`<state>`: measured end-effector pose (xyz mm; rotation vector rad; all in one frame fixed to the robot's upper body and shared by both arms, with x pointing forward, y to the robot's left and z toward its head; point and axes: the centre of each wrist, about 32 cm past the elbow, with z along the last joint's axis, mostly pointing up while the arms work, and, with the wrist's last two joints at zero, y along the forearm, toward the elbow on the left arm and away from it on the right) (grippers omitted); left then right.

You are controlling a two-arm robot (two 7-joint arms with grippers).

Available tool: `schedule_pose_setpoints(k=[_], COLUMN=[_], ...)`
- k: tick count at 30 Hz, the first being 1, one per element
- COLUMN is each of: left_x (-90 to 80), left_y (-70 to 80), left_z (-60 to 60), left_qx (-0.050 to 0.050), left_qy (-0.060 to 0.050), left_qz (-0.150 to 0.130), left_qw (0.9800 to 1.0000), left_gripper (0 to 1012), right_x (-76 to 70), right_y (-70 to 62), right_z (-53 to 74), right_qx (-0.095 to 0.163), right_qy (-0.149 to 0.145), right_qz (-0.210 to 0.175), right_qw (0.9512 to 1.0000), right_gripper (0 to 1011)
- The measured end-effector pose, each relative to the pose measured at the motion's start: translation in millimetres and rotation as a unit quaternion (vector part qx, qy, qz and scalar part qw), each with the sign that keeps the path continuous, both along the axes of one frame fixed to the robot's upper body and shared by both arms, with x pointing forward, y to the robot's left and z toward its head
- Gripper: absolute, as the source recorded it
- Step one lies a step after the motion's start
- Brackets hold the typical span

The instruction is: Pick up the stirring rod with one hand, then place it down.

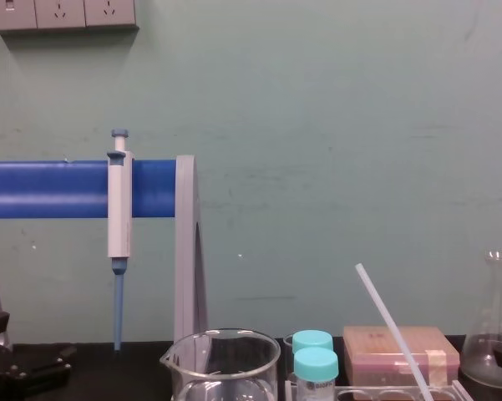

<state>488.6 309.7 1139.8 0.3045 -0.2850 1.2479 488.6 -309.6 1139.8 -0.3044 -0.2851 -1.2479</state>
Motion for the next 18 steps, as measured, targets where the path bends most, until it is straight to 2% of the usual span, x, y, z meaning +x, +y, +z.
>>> schedule_pose_setpoints(k=[18], left_x=[0.0], left_y=[0.0], left_z=[0.0], left_qx=[0.0], left_qy=[0.0], left_qz=[0.0], left_qw=[1.0], left_gripper=[1000], right_x=[0.0], right_y=[0.0], right_z=[0.0], right_qx=[0.0], right_qy=[0.0], right_qz=[0.0], right_qw=[1.0], right_gripper=[1002])
